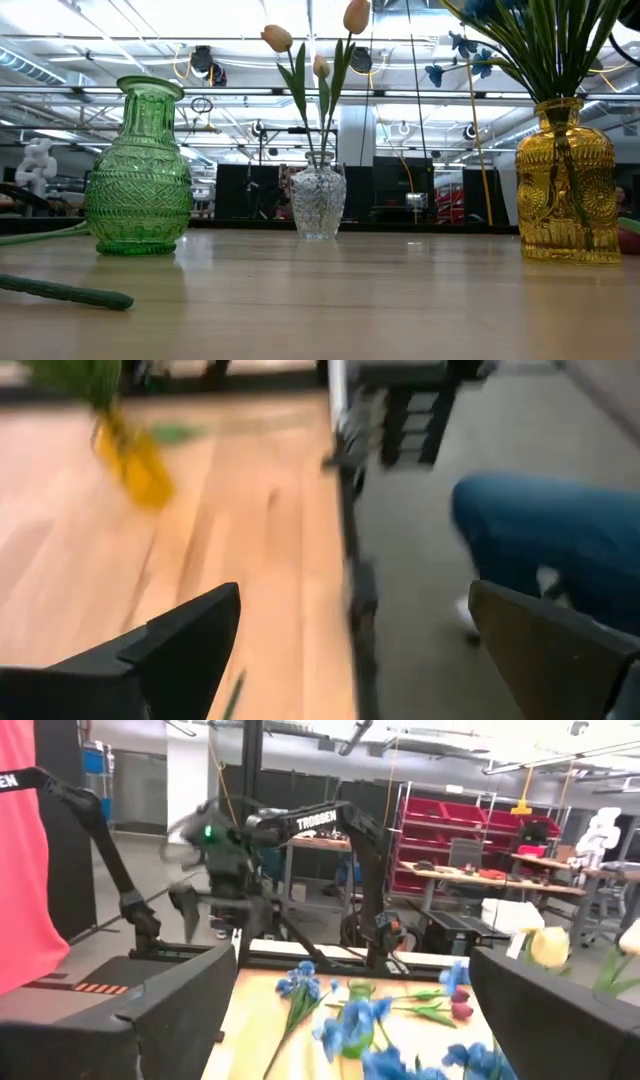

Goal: Sort flowers into vase by color
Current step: Put the blue flowers into the yellow vase

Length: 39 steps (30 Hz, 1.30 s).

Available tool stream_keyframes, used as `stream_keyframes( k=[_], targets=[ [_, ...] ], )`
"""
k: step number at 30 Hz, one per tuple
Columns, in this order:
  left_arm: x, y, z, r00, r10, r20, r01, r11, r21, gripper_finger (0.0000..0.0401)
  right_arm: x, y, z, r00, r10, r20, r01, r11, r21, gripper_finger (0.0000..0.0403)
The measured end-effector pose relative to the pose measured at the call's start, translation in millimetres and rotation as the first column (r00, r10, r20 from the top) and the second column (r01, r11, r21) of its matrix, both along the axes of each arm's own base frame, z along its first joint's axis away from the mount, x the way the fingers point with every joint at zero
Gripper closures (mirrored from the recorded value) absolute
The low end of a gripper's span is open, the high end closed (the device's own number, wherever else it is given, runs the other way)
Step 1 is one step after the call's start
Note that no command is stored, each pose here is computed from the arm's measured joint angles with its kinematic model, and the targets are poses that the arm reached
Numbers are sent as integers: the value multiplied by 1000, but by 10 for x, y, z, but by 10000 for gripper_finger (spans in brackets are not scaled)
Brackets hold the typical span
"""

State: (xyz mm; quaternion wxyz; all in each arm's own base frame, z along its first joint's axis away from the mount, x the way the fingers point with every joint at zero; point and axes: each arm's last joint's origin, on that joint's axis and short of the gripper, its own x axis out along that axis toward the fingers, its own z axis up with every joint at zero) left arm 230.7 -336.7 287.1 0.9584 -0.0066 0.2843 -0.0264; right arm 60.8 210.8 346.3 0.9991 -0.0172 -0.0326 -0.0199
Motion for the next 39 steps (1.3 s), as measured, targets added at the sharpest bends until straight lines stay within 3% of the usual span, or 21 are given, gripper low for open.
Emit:
stream_keyframes(
  k=[5,10,14,25,29,34,39],
  targets=[
    [-164,174,-213,965,143,-221,-129,989,74,10,16,100,156,1000,-4,1,4,999,-47,11],
    [-150,235,-501,882,184,-435,-116,977,179,53,23,143,126,1000,-8,-6,7,996,-91,11],
    [-89,252,-724,829,239,-505,-124,960,249,93,23,149,116,1000,-9,-9,8,994,-113,11],
    [195,413,-1092,719,217,-661,59,927,369,167,24,150,113,1000,-10,-10,9,993,-121,11],
    [272,521,-1147,683,192,-705,123,921,370,184,24,151,112,1000,-9,-10,8,994,-108,11],
    [315,638,-1346,604,109,-789,199,938,283,198,24,151,111,1000,-8,-10,7,996,-90,11],
    [322,736,-1439,584,111,-804,214,935,284,208,25,159,94,1000,-6,-13,5,996,-90,11]
  ],
)
